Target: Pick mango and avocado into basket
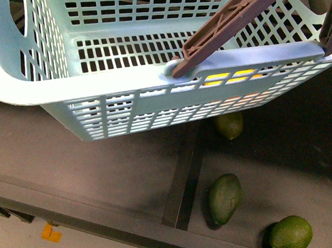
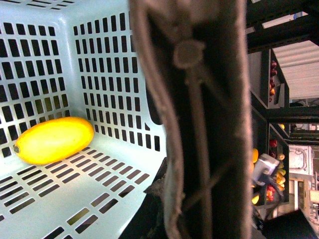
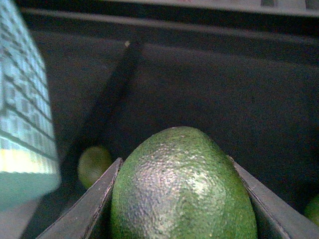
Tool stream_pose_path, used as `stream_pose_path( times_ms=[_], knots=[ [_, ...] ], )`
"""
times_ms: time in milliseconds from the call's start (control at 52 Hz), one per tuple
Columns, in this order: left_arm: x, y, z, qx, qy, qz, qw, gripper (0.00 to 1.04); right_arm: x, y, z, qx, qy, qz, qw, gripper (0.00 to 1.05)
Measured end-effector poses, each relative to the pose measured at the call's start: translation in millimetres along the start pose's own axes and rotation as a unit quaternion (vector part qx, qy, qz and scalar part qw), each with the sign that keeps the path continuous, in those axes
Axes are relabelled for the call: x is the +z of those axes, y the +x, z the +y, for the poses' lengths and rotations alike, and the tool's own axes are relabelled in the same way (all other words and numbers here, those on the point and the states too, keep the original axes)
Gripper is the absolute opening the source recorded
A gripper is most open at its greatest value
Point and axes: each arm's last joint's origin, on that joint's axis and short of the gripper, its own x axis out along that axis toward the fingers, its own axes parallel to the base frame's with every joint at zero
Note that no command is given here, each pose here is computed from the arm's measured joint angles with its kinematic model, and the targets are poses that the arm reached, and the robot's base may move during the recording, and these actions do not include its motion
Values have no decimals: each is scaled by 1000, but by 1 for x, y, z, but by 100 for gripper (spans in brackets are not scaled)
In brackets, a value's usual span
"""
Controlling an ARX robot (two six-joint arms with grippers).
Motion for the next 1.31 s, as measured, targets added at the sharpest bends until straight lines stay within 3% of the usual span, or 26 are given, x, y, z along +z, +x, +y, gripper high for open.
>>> stream_pose_path(
  times_ms=[58, 308, 615, 654, 865, 1192, 1308],
  knots=[
    [0, 0, 0, 0, 0, 0, 1000, 5, 20, -10, 20, 14, -8, -27, 999, 53],
    [0, 0, 0, 0, 0, 0, 1000, 5, 65, -17, 88, 72, -19, -83, 994, 53],
    [0, 0, 0, 0, 0, -1, 1000, 5, 75, 8, 148, 121, -13, -85, 989, 53],
    [0, 0, 0, 0, 0, 0, 1000, 5, 72, 14, 152, 119, -10, -79, 990, 60],
    [0, 0, 0, 0, -1, 0, 1000, 5, 70, 23, 156, 94, 10, -70, 993, 98],
    [1, 0, 1, 3, -1, -4, 1000, 5, 85, -17, 140, 32, 47, -103, 993, 96],
    [0, 0, 0, -1, 0, 1, 1000, 5, 58, -29, 124, -110, 39, -196, 974, 74]
  ],
)
